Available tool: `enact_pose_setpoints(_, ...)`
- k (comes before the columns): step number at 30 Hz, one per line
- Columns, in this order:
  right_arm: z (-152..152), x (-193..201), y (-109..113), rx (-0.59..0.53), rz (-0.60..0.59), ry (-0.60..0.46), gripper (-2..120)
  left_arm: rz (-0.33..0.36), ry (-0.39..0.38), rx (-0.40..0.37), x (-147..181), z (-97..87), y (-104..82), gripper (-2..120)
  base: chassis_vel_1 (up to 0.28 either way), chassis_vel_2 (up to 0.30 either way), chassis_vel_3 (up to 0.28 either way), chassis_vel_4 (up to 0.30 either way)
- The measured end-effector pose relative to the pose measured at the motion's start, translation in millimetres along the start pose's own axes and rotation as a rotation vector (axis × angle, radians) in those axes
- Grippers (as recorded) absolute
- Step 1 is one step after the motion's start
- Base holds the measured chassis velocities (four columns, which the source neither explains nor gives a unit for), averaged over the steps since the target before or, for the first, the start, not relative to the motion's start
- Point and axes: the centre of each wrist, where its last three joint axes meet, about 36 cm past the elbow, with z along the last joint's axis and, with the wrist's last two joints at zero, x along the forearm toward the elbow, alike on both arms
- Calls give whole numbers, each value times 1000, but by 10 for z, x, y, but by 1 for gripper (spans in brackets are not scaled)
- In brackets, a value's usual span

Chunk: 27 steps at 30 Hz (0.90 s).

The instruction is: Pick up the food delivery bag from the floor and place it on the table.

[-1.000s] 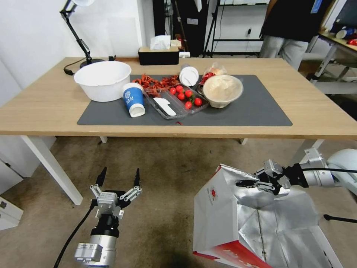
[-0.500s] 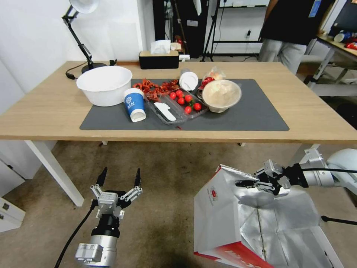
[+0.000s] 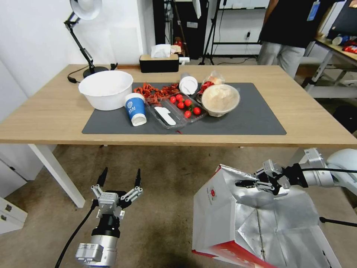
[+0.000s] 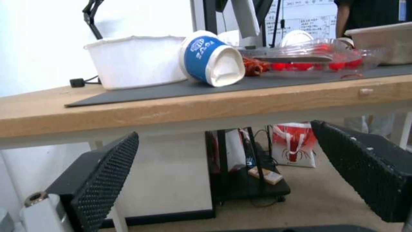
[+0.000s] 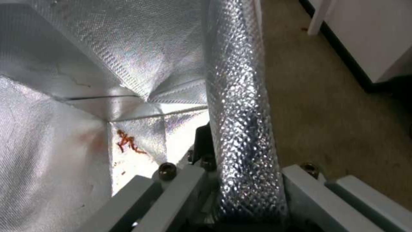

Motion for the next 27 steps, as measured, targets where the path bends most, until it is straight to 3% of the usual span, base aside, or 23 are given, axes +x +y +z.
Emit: enact_pose_setpoints(27, -20, -14, 20, 9, -7, -2, 0, 7, -1, -5, 27, -29, -5, 100, 0, 0, 0, 0)
